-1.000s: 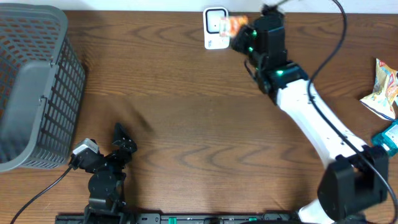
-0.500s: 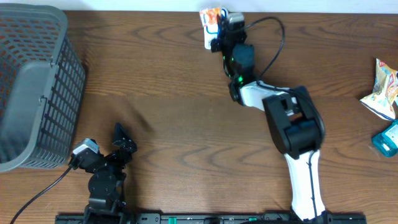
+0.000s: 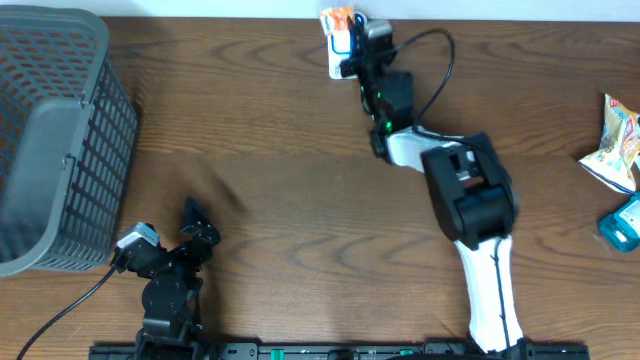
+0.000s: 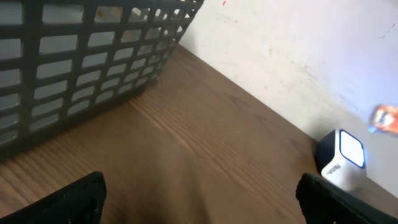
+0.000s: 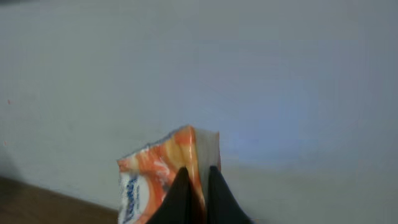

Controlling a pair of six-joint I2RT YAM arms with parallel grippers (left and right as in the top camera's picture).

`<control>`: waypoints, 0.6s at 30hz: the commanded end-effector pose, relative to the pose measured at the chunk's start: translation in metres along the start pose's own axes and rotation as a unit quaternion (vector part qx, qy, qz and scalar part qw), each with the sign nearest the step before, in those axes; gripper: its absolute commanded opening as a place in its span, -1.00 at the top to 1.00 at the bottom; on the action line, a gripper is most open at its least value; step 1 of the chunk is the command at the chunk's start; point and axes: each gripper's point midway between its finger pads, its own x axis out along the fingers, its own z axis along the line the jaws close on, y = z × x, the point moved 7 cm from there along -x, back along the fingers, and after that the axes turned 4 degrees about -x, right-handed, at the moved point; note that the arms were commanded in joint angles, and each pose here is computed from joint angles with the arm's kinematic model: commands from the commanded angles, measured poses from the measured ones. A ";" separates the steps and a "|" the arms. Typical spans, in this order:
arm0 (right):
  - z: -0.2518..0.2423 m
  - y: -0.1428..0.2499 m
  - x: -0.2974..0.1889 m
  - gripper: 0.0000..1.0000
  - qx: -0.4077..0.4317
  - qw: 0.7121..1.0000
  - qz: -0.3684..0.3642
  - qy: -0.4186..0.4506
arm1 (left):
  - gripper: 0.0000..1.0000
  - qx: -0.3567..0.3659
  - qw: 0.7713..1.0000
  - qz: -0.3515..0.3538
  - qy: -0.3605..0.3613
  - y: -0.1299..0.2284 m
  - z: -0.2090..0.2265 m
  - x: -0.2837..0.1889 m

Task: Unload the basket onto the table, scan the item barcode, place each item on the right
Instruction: 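Hold the orange box in front of the white scanner, then carry the orange box to the right edge and release it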

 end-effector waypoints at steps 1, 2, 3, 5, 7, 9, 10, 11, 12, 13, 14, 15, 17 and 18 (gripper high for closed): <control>-0.043 -0.081 -0.005 0.98 -0.073 0.988 0.004 0.138 | -0.96 0.003 1.000 0.011 -0.013 0.009 0.007 0.003; -0.060 -0.088 -0.011 0.98 -0.118 0.972 0.047 0.198 | -0.96 0.003 1.000 0.011 -0.013 0.009 0.007 0.003; -0.078 -0.093 -0.020 0.98 -0.163 0.948 0.091 0.257 | -0.96 0.003 1.000 0.011 -0.013 0.009 0.007 0.003; -0.119 -0.107 -0.044 0.98 -0.235 0.880 0.172 0.375 | -0.96 0.003 1.000 0.011 -0.013 0.009 0.007 0.003; -0.158 -0.114 -0.069 0.98 -0.271 0.813 0.232 0.460 | -0.96 0.003 1.000 0.011 -0.013 0.009 0.007 0.003; -0.199 -0.110 -0.092 0.98 -0.288 0.756 0.286 0.514 | -0.96 0.003 1.000 0.011 -0.013 0.009 0.007 0.003; -0.222 -0.101 -0.105 0.98 -0.300 0.728 0.327 0.522 | -0.96 0.003 1.000 0.011 -0.013 0.009 0.007 0.003; -0.241 -0.089 -0.118 0.98 -0.304 0.708 0.369 0.520 | -0.96 0.003 1.000 0.011 -0.013 0.009 0.007 0.003; -0.257 -0.074 -0.132 0.98 -0.301 0.692 0.412 0.511 | -0.96 0.003 1.000 0.011 -0.013 0.009 0.007 0.003; -0.272 -0.057 -0.147 0.97 -0.287 0.683 0.451 0.497 | -0.96 0.003 1.000 0.011 -0.013 0.009 0.007 0.003; -0.287 -0.038 -0.164 0.97 -0.260 0.678 0.493 0.479 | -0.96 0.003 1.000 0.011 -0.013 0.009 0.007 0.003; -0.299 -0.022 -0.179 0.97 -0.229 0.677 0.524 0.463 | -0.96 0.003 1.000 0.011 -0.013 0.009 0.007 0.003; -0.318 0.004 -0.205 0.98 -0.166 0.676 0.565 0.443 | -0.96 0.003 1.000 0.011 -0.013 0.009 0.007 0.003; -0.326 0.013 -0.216 0.97 -0.137 0.676 0.575 0.439 | -0.96 0.003 1.000 0.011 -0.013 0.009 0.007 0.003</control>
